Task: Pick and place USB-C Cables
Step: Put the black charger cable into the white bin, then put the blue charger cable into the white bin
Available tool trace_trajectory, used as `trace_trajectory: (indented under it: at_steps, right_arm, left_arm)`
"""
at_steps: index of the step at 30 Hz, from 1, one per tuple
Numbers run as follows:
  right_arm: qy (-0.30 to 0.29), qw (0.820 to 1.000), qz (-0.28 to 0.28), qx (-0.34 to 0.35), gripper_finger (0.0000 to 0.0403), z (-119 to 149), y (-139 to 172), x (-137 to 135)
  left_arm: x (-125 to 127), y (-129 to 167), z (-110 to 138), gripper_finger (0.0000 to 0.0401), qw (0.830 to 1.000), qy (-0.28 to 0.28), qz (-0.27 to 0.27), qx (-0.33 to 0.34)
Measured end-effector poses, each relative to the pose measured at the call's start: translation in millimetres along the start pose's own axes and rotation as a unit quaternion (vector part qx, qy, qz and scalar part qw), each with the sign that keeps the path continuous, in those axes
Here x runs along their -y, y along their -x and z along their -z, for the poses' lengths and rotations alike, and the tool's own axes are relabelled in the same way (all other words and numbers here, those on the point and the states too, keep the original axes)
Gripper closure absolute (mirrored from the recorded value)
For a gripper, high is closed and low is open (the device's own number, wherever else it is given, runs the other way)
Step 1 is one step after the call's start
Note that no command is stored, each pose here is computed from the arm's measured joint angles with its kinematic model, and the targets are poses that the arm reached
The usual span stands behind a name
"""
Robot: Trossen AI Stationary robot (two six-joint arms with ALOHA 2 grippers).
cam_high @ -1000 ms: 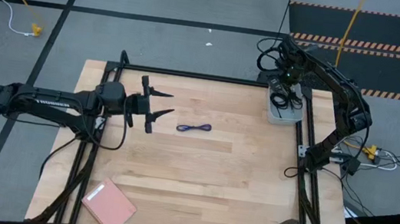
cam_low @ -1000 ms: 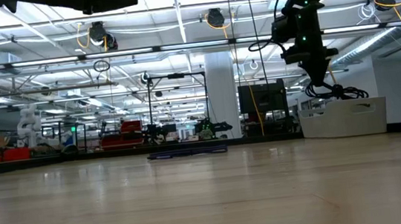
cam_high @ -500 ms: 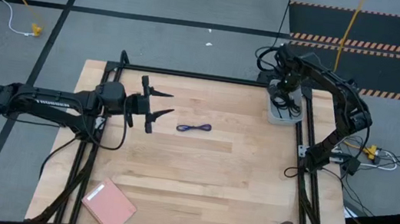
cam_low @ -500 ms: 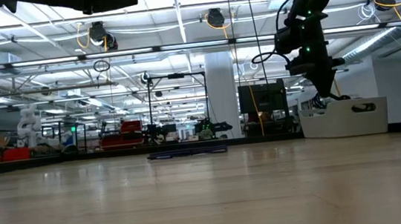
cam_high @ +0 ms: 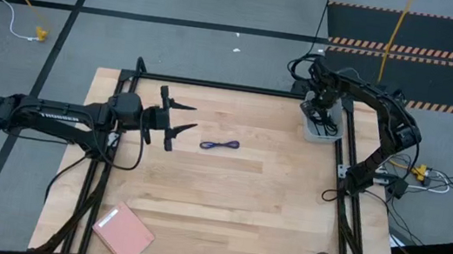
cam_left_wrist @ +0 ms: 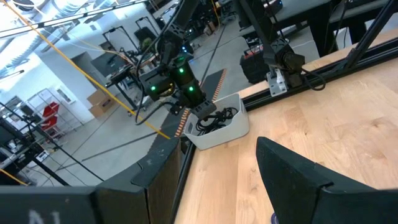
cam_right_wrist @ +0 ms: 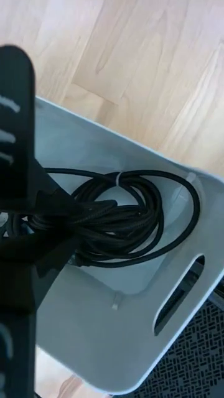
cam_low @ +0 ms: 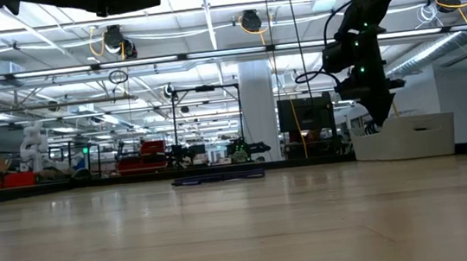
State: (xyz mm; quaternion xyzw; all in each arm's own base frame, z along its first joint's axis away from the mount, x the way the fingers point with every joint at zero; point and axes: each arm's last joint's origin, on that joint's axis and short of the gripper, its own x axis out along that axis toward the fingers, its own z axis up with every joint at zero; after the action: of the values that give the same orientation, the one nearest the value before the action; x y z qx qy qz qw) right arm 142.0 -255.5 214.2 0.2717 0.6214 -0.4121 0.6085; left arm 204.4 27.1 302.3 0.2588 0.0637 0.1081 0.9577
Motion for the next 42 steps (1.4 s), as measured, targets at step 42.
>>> trace_trajectory:
  at_steps: [42]
  right_arm:
    - [0.024, 0.994, -0.012, 0.103, 0.0261, 14, 46, -43]
  left_arm:
    - [0, 0, 0, 0.0187, 1.000, 0.024, 0.000, 0.000]
